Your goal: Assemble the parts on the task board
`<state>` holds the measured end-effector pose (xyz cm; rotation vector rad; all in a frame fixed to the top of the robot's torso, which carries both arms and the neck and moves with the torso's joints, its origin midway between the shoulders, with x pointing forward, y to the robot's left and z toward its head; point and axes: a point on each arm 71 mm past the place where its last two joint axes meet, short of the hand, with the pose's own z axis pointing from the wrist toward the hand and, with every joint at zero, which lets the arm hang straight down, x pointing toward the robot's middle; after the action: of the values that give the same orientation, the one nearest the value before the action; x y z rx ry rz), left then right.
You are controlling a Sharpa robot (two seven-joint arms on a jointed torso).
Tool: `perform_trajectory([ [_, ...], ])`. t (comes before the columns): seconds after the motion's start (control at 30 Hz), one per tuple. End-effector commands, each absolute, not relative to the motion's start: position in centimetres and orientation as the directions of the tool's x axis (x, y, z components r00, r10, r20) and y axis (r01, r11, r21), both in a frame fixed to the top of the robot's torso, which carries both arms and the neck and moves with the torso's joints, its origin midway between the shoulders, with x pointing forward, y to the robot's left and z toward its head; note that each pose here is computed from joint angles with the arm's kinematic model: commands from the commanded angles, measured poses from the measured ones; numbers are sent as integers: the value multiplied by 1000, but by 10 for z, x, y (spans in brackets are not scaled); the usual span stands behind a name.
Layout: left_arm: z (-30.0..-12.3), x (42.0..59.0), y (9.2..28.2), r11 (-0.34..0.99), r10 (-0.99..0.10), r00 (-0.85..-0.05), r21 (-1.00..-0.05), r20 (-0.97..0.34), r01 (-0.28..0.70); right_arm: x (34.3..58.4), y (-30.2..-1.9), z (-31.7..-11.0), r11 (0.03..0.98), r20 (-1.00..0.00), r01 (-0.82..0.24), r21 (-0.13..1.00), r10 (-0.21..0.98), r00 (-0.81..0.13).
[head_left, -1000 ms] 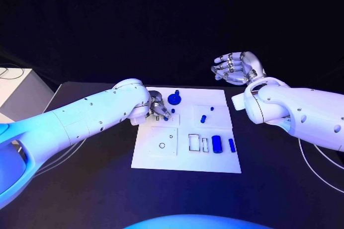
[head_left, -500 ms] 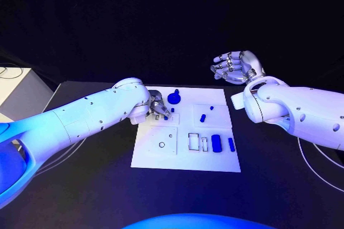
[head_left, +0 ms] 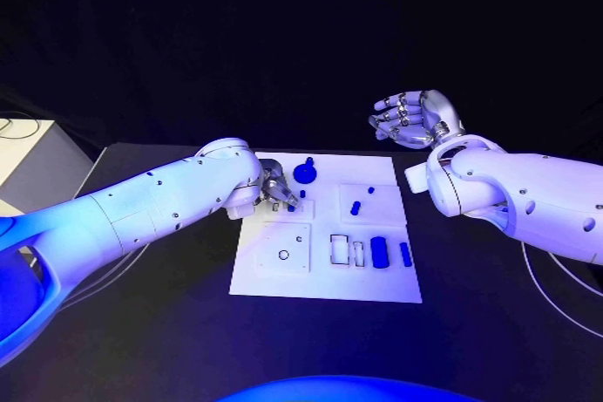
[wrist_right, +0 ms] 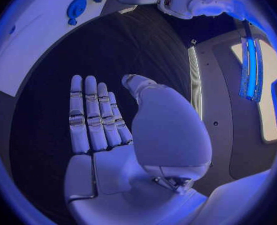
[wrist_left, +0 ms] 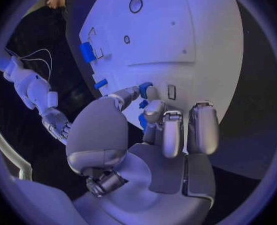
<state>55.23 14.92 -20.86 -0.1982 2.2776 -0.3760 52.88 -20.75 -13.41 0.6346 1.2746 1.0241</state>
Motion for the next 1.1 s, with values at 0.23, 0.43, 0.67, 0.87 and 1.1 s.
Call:
perform_trajectory([
  [0.23, -210, 550, 151, 945, -245, -671, -327, -700, -4, 528, -207, -134, 441, -468, -277, 854, 883, -37],
  [0.43, -209, 550, 154, 944, -255, -659, -331, -707, -10, 528, -208, -135, 443, -468, -273, 854, 883, -32],
  [0.67, -207, 549, 157, 942, -261, -653, -336, -711, -11, 528, -208, -135, 444, -468, -271, 854, 883, -31],
  [0.87, -206, 548, 159, 940, -265, -653, -340, -710, -12, 528, -208, -135, 444, -468, -270, 855, 883, -30],
  [1.1, -205, 546, 161, 934, -280, -660, -357, -697, -19, 528, -209, -136, 444, -468, -269, 855, 883, -31],
])
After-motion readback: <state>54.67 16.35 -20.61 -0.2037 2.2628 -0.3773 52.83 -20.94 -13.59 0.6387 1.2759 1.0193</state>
